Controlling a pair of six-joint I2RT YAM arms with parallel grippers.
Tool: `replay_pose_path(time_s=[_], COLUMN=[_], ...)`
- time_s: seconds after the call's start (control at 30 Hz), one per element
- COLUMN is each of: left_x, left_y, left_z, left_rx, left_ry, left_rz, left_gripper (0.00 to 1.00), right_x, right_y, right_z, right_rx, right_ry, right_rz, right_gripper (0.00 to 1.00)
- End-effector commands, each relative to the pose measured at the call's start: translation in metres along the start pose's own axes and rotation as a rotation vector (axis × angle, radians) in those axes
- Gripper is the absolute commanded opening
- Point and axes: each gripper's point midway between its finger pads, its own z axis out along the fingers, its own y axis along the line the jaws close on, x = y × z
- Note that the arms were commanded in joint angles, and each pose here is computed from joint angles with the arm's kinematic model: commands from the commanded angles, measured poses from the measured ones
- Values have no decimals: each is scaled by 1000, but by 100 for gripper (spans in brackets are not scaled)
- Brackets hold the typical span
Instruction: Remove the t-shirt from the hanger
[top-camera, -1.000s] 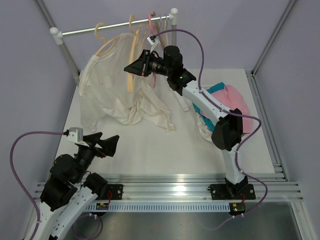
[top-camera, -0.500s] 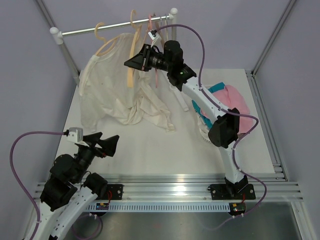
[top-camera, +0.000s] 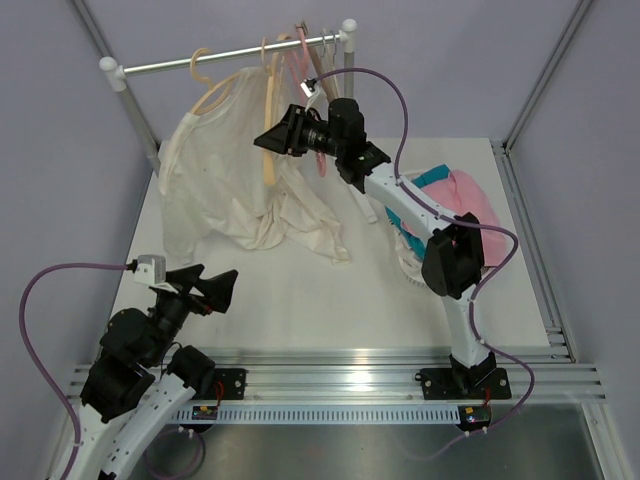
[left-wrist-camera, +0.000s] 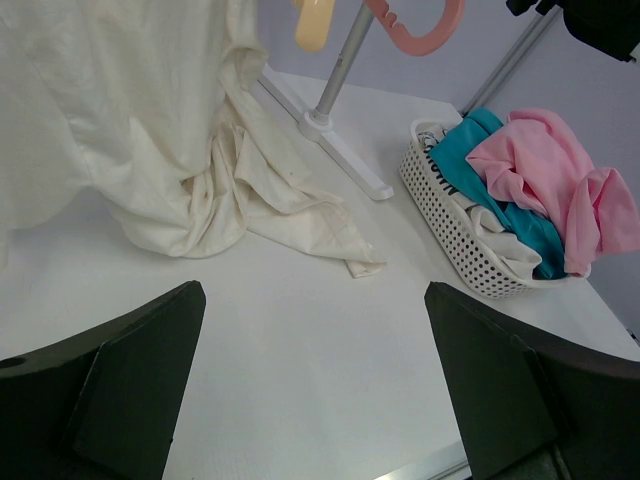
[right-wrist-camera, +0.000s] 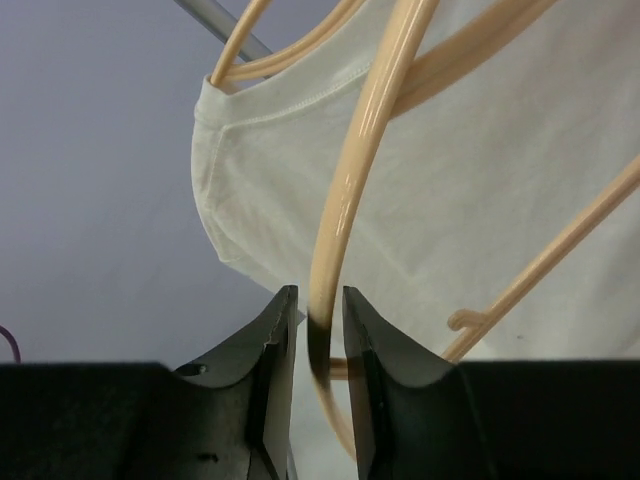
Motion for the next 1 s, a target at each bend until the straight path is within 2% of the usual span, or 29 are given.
replay_pose_path(time_s=[0.0,0.07,0.13,0.17,0.2,0.27,0.3,0.37,0.4,0.47,0.6,0.73,0.77,0.8,0.87,0.9,0.97], left_x=[-9,-10,-10,-10,-11,-12,-12,-16,-18,-25,-48,-38,-37,-37,-40,-42,-45], left_y=[0,0,0,0,0,1,2,0,-1,-5,-20,-36,-38,-37,-36,-34,-30], left_z=[2,2,2,2,2,2,2,1,2,1,1,12,12,12,5,3,-3], left_rx=[-5,-4,-6,-7,-8,-13,-16,-13,-12,-6,22,80,88,84,89,84,73], left_ry=[-39,-42,-41,-42,-45,-48,-45,-52,-48,-54,-64,24,29,27,6,-10,-40], left_rz=[-2,-2,0,1,2,7,7,7,9,8,-15,-48,-53,-51,-54,-55,-56], left_gripper=[99,99,99,99,99,99,99,99,99,99,98,99,99,99,99,99,99], right_x=[-28,-27,-37,-38,-45,-39,-40,-27,-30,-10,8,37,53,53,77,75,96], right_y=[34,37,47,53,66,62,82,71,84,83,117,136,138,152,147,162,153], right_z=[-21,-26,-39,-43,-50,-57,-63,-71,-80,-85,-102,-120,-126,-140,-154,-170,-184], right_rx=[-25,-4,36,49,72,143,136,214,213,242,197,195,195,170,170,139,142], right_ry=[-73,-86,-126,-138,-170,-186,-203,-201,-221,-202,-181,-134,-86,-97,-64,-88,-52], right_rz=[-20,-43,-89,-106,-149,-171,-196,-227,-244,-257,-282,-309,-304,-317,-323,-324,-307], right_gripper=[48,69,80,80,85,87,89,90,90,90,90,91,97,97,99,99,99])
